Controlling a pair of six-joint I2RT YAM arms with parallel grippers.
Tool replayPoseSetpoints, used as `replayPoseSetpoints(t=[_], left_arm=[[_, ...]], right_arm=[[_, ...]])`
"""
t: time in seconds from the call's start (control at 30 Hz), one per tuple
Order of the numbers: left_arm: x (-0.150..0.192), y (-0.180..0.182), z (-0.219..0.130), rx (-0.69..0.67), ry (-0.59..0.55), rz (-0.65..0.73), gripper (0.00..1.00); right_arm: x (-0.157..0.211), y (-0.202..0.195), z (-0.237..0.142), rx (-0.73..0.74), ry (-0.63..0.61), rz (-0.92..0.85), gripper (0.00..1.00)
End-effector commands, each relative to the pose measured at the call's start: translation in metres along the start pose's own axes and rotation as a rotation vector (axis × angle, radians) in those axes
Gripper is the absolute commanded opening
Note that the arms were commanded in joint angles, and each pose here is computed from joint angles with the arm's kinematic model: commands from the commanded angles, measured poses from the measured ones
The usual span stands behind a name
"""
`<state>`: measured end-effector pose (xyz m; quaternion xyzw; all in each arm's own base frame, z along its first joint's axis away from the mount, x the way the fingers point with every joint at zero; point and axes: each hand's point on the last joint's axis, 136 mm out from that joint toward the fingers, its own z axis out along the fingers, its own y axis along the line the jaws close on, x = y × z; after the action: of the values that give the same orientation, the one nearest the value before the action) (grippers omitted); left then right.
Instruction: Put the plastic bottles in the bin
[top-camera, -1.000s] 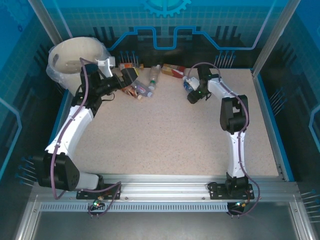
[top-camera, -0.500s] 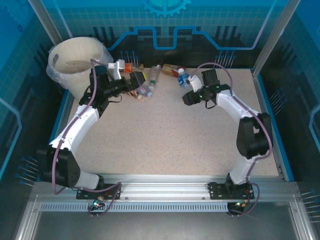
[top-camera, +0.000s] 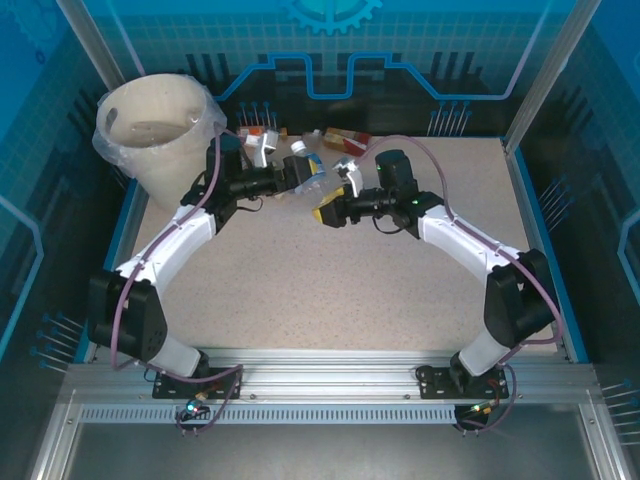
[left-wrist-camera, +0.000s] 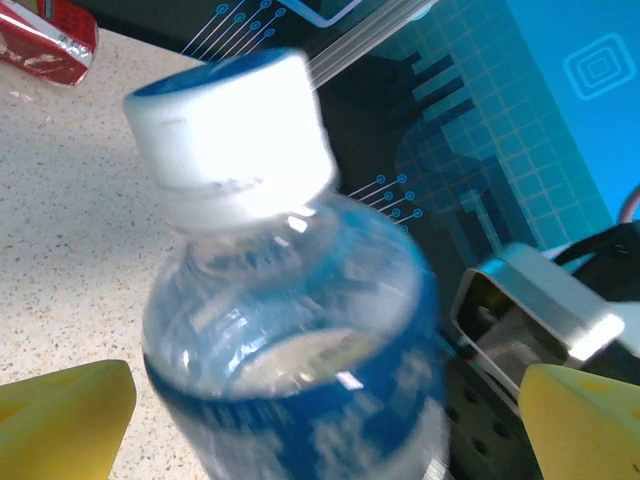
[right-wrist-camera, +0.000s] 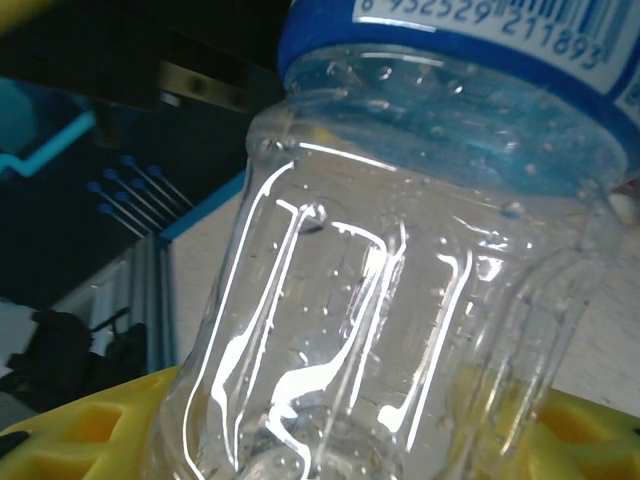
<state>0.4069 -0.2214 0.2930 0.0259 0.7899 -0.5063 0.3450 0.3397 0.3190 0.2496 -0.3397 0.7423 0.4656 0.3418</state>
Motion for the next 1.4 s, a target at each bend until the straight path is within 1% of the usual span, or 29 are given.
replayPoseSetpoints(t=[0.0, 0.1, 0.2, 0.23, 0.33, 0.4, 0.43, 0.53, 0.57, 0.63, 0.7, 0.77, 0.9, 0.97, 1.03, 1.13, 1.23, 1.37], left_arm=[[-0.009, -0.015, 0.004, 0.043, -0.016, 0.056, 0.99], [-0.006, -0.022, 0.007, 0.080, -0.001, 0.065, 0.90], [-0.006, -0.023, 0.006, 0.085, -0.001, 0.076, 0.76], [-0.006, -0.023, 0.005, 0.078, -0.005, 0.083, 0.75], [-0.011, -0.024, 0.004, 0.067, -0.024, 0.097, 0.65], [-0.018, -0.023, 0.002, 0.042, -0.057, 0.107, 0.62], [-0.024, -0.022, 0.001, 0.019, -0.081, 0.115, 0.61], [-0.046, -0.021, -0.005, -0.063, -0.157, 0.166, 0.60], [-0.055, -0.023, -0.008, -0.092, -0.182, 0.193, 0.60], [-0.077, -0.023, -0.019, -0.189, -0.246, 0.260, 0.60], [-0.102, -0.019, -0.035, -0.323, -0.333, 0.324, 0.59], [-0.131, -0.017, -0.057, -0.466, -0.440, 0.394, 0.59], [-0.181, -0.018, -0.104, -0.721, -0.640, 0.516, 0.57], [-0.206, -0.016, -0.131, -0.850, -0.743, 0.562, 0.57], [-0.226, -0.011, -0.153, -0.951, -0.802, 0.586, 0.57], [-0.253, 0.007, -0.185, -1.097, -0.851, 0.586, 0.57], [-0.271, 0.036, -0.215, -1.223, -0.869, 0.558, 0.57], [-0.285, 0.086, -0.246, -1.359, -0.836, 0.497, 0.57]], right_arm=[[-0.021, 0.025, 0.009, -0.119, -0.038, -0.033, 0.55], [-0.020, 0.025, 0.016, -0.136, -0.027, -0.018, 0.56], [-0.021, 0.023, 0.018, -0.132, -0.033, -0.011, 0.57], [-0.021, 0.023, 0.018, -0.129, -0.034, -0.010, 0.58], [-0.021, 0.021, 0.017, -0.110, -0.035, -0.017, 0.64], [-0.020, 0.017, 0.015, -0.078, -0.032, -0.021, 0.69], [-0.020, 0.015, 0.013, -0.054, -0.037, -0.023, 0.73], [-0.024, 0.010, 0.002, 0.008, -0.071, -0.030, 0.91], [-0.026, 0.009, -0.004, 0.033, -0.091, -0.040, 1.00], [-0.031, 0.006, -0.016, 0.095, -0.126, -0.053, 1.00], [-0.034, -0.002, -0.029, 0.190, -0.159, -0.059, 1.00], [-0.038, -0.011, -0.046, 0.290, -0.208, -0.047, 1.00], [-0.043, -0.026, -0.081, 0.420, -0.314, 0.014, 1.00], [-0.041, -0.031, -0.095, 0.481, -0.342, 0.022, 1.00], [-0.038, -0.034, -0.105, 0.517, -0.351, 0.024, 1.00], [-0.034, -0.033, -0.112, 0.534, -0.348, 0.020, 1.00], [-0.030, -0.033, -0.114, 0.542, -0.335, 0.015, 1.00], [-0.029, -0.031, -0.116, 0.543, -0.332, 0.016, 1.00]])
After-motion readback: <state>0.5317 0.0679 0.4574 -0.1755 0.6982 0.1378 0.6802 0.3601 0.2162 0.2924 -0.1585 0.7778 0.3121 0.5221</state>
